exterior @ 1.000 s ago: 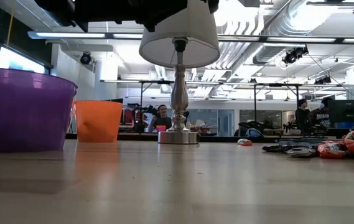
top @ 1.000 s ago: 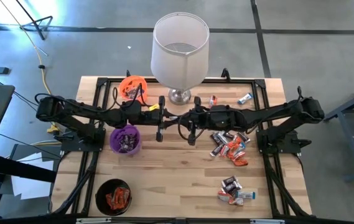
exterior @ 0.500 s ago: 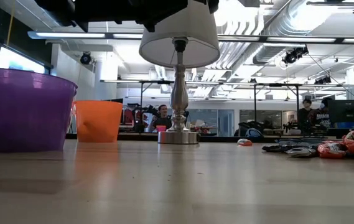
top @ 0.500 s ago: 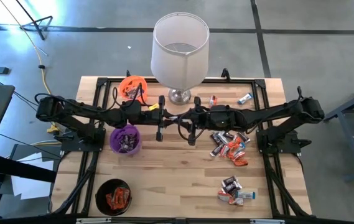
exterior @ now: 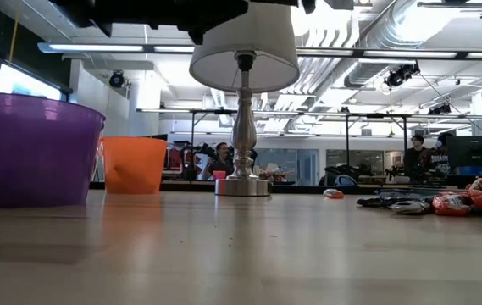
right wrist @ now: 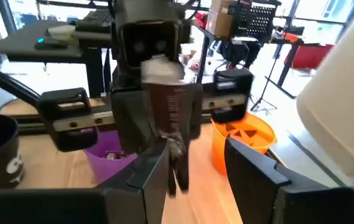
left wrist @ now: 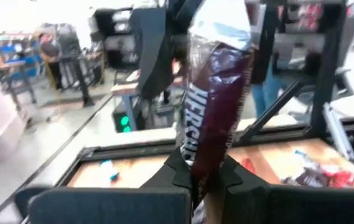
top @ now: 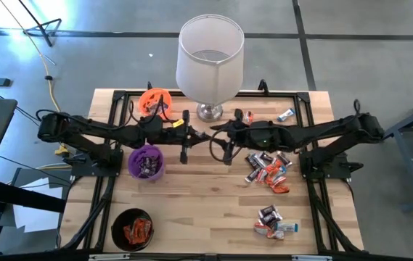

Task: Sort candy
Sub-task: Put the brown chocolate into the purple bucket

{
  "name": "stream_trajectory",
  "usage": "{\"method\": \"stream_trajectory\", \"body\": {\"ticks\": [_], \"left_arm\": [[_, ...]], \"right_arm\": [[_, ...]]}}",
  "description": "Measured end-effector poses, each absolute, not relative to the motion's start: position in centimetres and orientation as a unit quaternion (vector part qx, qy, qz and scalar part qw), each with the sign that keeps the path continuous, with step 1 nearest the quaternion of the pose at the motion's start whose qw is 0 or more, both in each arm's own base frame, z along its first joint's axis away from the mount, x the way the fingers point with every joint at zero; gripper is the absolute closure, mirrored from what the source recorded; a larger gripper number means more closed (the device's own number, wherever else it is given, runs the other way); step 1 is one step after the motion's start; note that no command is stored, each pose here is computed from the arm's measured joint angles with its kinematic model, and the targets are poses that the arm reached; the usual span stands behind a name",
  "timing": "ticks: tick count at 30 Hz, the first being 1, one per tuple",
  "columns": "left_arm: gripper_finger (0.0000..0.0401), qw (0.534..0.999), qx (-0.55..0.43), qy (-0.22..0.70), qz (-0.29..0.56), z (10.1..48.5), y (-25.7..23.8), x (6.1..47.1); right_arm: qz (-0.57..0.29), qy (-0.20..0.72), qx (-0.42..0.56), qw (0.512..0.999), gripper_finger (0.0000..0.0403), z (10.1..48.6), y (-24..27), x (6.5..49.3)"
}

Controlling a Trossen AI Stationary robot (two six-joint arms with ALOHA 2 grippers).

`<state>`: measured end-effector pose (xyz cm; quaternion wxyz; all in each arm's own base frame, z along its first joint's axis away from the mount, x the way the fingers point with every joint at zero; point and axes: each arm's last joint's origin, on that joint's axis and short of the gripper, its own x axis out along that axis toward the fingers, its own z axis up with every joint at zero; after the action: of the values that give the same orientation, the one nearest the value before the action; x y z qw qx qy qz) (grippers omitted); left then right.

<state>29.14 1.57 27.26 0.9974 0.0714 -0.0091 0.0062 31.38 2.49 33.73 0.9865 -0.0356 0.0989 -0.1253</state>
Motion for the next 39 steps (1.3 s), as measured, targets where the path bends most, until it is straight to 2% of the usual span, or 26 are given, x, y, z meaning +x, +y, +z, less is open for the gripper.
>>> {"method": "stream_trajectory", "body": {"ticks": [5,8,12,17,24,27,31,39], "left_arm": [[0.0401,0.996,0.071,0.028,0.044,28.1,1.7,27.6],[0.0401,0.992,0.058,0.091,0.065,28.0,1.8,26.1],[0.0401,0.974,-0.023,0.203,0.098,27.2,1.7,23.3],[0.0401,0.921,-0.164,0.32,0.147,26.4,1.1,18.8],[0.0401,0.819,-0.313,0.443,0.186,25.5,-0.4,13.7],[0.0401,0.786,-0.333,0.471,0.223,25.0,-0.8,13.0],[0.0398,0.777,-0.336,0.479,0.234,24.7,-1.0,13.4],[0.036,0.736,-0.35,0.551,0.179,23.8,-1.6,14.0]], "right_arm": [[-0.112,0.114,0.007,0.987,0.0252,35.0,3.3,28.9],[-0.105,0.164,0.037,0.98,0.0251,34.6,4.0,27.5],[-0.108,0.24,0.083,0.961,0.0251,33.3,5.0,26.3],[-0.129,0.302,0.128,0.936,0.0251,31.9,5.8,25.4],[-0.192,0.319,0.16,0.914,0.0251,31.3,6.0,24.6],[-0.212,0.321,0.156,0.91,0.0251,31.1,5.9,24.4],[-0.216,0.321,0.15,0.91,0.0251,31.1,5.8,24.4],[-0.217,0.334,0.137,0.907,0.0251,31.0,5.6,24.2]]}}
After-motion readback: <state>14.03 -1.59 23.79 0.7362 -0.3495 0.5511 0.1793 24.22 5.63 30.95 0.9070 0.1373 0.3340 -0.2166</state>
